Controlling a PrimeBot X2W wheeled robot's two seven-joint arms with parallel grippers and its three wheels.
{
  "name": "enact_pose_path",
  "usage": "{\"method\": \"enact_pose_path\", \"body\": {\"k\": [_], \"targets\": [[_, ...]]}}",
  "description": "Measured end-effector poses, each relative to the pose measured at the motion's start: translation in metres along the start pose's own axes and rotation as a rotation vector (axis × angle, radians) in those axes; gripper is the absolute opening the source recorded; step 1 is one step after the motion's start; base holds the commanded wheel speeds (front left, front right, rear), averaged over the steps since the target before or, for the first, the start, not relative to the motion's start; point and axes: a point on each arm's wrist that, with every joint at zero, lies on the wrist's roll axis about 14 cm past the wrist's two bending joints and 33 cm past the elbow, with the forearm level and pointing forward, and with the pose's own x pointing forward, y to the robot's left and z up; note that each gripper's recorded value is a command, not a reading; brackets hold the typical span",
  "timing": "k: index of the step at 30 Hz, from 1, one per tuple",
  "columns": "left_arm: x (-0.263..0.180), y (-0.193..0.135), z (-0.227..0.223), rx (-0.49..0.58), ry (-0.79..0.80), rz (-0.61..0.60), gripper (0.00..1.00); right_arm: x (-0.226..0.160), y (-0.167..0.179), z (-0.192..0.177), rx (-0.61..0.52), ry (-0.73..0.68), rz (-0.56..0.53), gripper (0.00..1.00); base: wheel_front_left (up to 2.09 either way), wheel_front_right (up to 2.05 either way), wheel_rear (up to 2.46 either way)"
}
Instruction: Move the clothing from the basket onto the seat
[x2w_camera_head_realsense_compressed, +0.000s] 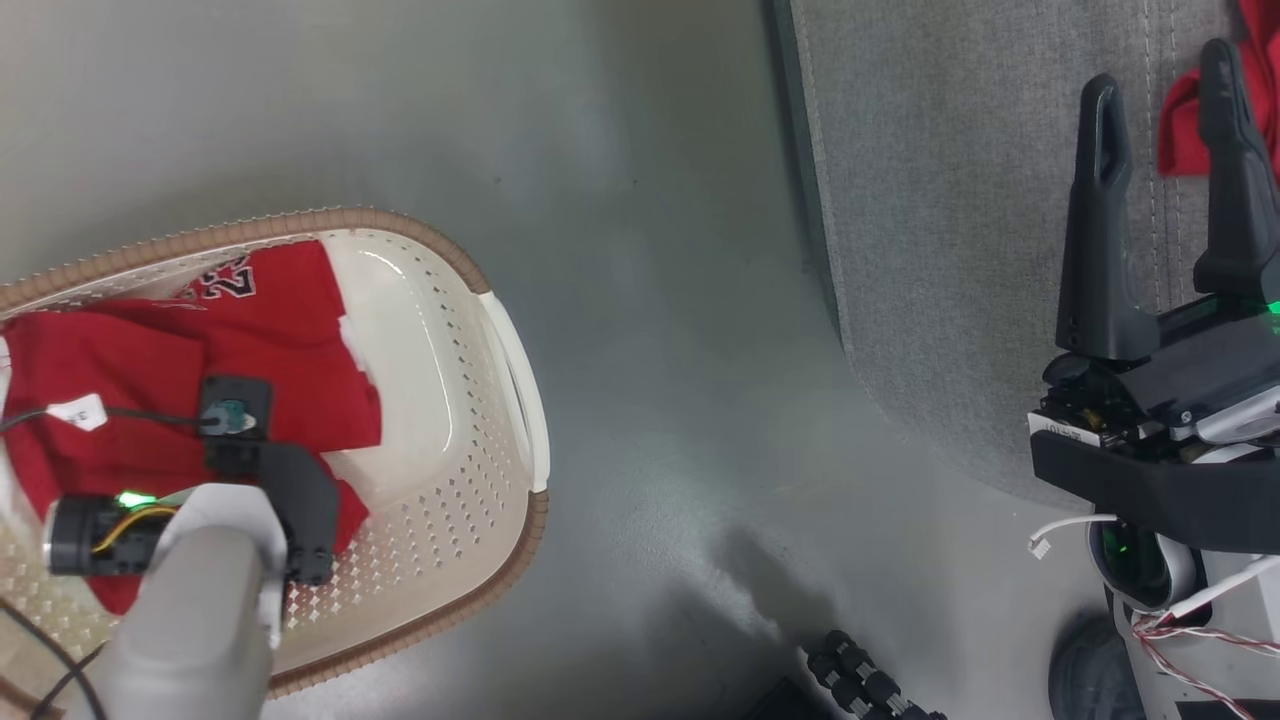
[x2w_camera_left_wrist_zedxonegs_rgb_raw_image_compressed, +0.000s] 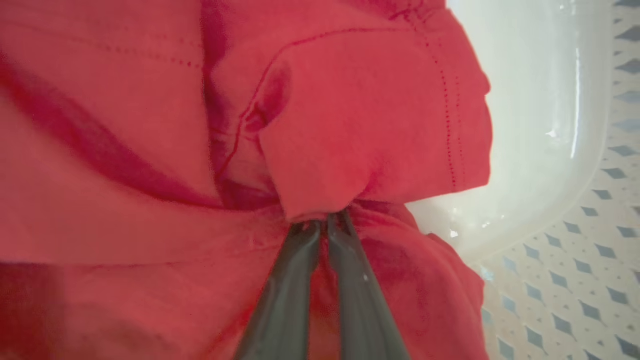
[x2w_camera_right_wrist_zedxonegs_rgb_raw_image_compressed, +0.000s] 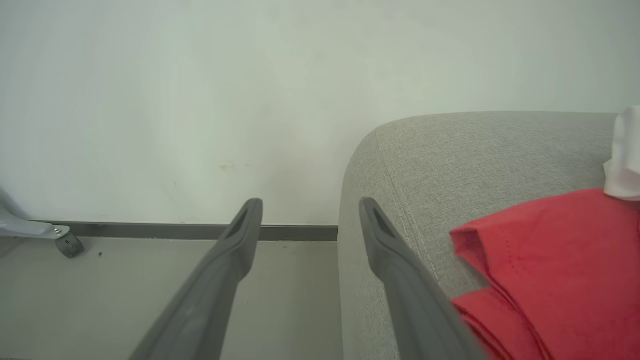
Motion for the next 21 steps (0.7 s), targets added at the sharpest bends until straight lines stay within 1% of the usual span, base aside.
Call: {"method": "enact_pose_path", "body": {"k": [12, 21], "targets": [[-0.025, -0.027, 0.019, -0.014, -0.079, -0.036, 0.00, 0.002, 0.005, 0.010, 0.016, -0.019, 0.018, 1.00, 0.00, 0.00, 0.00], [-0.059, -0.018, 0.044, -0.047, -0.206, -0.016, 0.00, 0.002, 0.013, 0.023, 0.035, -0.037, 0.048, 1.00, 0.00, 0.00, 0.00]]}}
